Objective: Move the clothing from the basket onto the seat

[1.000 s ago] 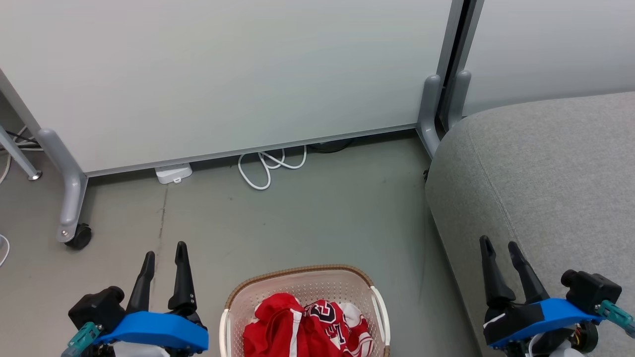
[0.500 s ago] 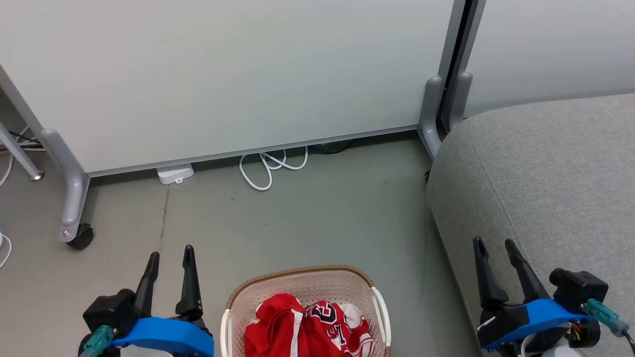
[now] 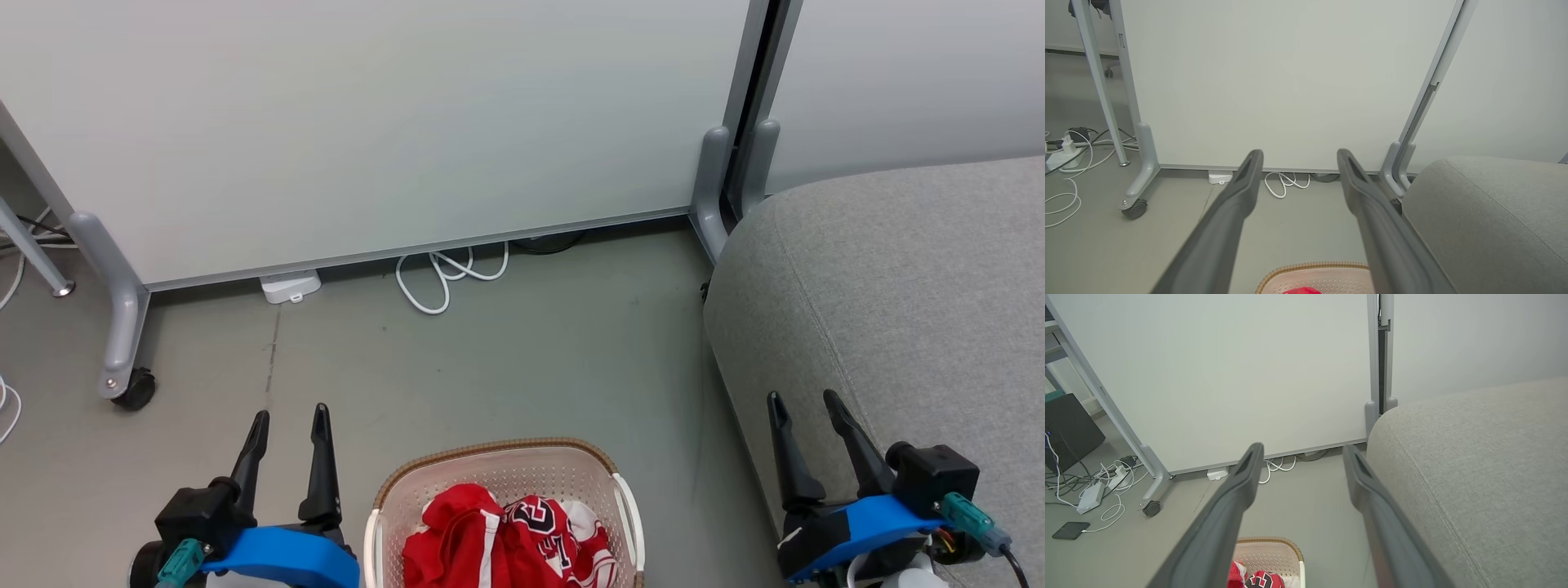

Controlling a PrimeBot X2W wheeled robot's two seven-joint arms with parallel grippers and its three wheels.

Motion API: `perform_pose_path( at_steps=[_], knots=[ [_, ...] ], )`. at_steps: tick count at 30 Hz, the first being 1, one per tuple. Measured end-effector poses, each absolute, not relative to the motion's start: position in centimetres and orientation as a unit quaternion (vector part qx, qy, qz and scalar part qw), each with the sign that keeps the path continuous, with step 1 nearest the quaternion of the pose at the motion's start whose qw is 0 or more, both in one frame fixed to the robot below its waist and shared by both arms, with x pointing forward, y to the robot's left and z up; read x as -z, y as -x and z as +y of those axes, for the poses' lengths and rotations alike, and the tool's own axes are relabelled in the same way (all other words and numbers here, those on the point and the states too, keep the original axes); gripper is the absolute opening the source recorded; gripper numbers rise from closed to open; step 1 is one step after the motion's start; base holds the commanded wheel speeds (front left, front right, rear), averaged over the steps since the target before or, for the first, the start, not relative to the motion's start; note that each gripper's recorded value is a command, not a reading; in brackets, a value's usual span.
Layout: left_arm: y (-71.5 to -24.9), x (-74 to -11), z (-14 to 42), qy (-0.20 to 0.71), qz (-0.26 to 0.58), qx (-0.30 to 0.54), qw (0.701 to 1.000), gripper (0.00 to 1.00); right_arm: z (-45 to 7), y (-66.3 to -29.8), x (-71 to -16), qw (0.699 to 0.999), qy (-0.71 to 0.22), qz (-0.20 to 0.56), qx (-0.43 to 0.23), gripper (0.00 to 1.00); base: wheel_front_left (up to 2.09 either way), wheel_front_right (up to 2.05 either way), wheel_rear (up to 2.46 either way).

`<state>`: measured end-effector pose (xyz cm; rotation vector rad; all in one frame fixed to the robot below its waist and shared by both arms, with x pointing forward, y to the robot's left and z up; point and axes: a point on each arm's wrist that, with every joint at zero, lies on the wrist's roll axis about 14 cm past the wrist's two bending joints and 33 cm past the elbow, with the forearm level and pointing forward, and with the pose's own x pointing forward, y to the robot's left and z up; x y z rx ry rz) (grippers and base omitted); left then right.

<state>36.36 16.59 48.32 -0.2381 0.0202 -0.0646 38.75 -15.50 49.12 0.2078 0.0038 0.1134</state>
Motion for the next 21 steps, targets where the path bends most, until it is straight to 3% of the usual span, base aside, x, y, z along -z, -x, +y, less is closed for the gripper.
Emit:
perform_pose_path(
  at_steps=[21],
  knots=[
    [-36.02,-47.27,16.38,0.075,0.016,0.038,0.996,1.0,-14.86,-38.89,-49.58,0.996,-0.039,-0.012,-0.075,1.0,0.0,0.0,0.0]
  ],
)
